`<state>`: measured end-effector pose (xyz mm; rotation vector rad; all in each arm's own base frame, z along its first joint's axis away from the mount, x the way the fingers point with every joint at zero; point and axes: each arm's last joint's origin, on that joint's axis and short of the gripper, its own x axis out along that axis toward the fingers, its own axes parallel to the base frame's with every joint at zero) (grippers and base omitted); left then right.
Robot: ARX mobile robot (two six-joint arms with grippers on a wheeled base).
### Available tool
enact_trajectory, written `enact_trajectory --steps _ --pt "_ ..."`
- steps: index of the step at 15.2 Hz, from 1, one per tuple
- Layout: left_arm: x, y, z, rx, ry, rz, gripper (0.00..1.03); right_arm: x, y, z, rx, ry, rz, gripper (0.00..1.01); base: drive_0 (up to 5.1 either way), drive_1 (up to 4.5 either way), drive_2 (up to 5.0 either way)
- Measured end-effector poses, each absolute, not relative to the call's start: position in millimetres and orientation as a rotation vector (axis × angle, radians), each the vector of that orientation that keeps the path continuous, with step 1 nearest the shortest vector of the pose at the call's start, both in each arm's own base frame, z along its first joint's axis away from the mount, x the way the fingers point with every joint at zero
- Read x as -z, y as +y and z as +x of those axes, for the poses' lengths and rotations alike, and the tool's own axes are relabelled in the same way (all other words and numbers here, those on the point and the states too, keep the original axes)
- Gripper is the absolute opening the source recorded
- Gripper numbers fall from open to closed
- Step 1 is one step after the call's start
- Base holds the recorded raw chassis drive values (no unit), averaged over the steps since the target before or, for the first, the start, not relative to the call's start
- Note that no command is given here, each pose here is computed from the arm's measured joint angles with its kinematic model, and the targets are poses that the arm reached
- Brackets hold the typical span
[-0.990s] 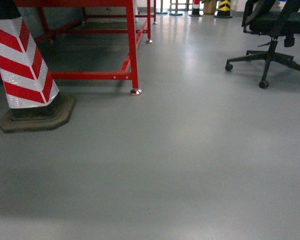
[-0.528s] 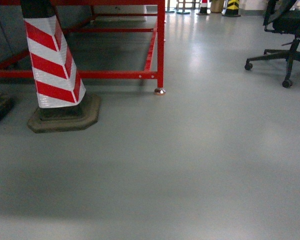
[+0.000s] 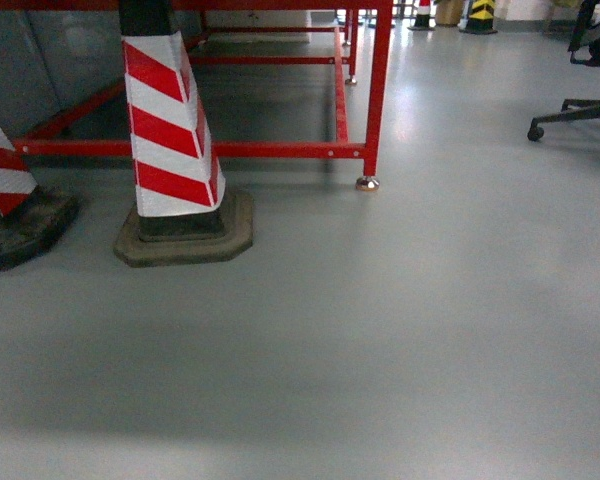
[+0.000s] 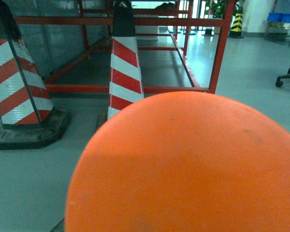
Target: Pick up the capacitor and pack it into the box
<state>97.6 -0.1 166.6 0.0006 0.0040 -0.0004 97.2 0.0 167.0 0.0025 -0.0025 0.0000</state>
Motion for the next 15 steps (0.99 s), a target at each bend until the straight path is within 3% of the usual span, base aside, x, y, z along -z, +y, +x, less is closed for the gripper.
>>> enact_trajectory --steps 15 --pt "-166.5 0.1 97.6 -0.006 0.006 0.001 0.43 -167.3 0.1 97.2 -0.003 -0.007 0.002 0.98 -5.1 2.34 2.3"
